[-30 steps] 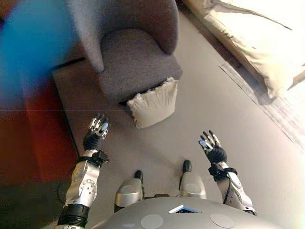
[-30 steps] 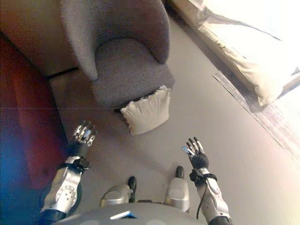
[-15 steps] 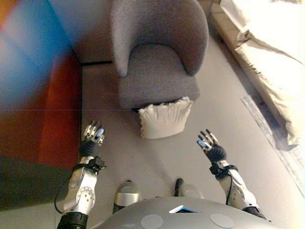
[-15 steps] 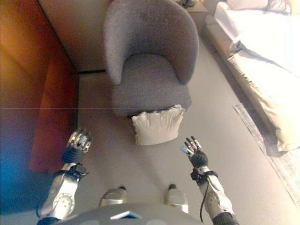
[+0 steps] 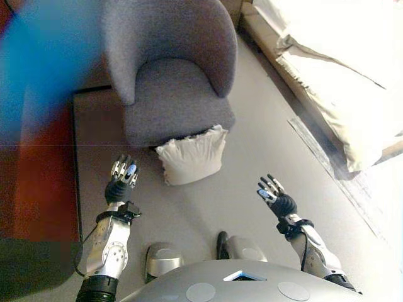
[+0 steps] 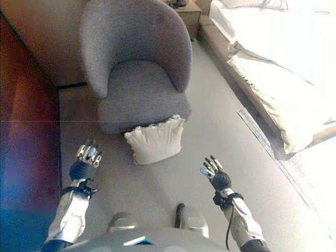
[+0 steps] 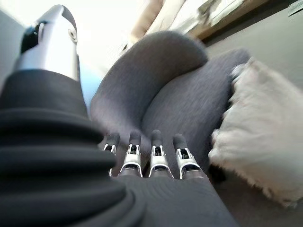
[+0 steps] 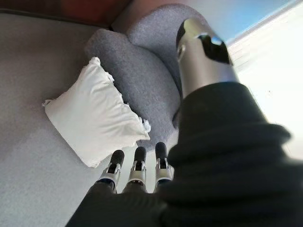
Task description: Pick up the cushion and take it to the sofa
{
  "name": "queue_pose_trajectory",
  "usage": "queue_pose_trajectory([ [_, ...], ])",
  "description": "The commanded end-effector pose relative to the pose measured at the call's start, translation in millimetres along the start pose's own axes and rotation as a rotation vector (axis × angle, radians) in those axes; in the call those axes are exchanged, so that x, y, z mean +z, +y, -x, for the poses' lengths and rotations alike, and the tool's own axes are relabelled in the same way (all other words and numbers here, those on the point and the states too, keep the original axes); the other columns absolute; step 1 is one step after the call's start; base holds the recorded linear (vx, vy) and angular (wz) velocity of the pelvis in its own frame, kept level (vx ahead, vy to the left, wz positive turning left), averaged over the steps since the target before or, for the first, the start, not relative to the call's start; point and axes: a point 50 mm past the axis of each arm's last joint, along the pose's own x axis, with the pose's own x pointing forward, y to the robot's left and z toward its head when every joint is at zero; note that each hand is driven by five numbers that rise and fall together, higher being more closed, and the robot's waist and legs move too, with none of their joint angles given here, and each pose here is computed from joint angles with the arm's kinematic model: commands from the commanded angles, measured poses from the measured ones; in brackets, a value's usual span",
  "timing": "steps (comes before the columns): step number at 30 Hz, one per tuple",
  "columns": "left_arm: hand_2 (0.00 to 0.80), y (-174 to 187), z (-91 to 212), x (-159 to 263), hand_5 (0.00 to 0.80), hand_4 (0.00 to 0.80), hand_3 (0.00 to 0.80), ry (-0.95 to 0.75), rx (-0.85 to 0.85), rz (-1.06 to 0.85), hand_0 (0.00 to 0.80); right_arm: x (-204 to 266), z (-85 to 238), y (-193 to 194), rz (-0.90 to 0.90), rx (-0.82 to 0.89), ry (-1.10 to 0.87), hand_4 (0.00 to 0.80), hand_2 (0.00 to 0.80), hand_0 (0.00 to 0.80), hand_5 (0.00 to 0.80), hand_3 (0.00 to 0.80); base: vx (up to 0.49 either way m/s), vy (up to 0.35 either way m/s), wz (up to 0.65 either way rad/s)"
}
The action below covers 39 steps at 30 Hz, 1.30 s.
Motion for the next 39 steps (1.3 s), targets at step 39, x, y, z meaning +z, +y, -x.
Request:
queue_pose_trajectory([
  [39, 0.0, -11, -3, 39, 0.0, 0.0, 0.0, -0.155, -0.098, -0.049, 0.0, 9, 10, 21, -0.074, 0.064, -0.161, 0.0, 0.0, 0.0, 0.0, 0.0, 0.339, 0.026, -0.22],
])
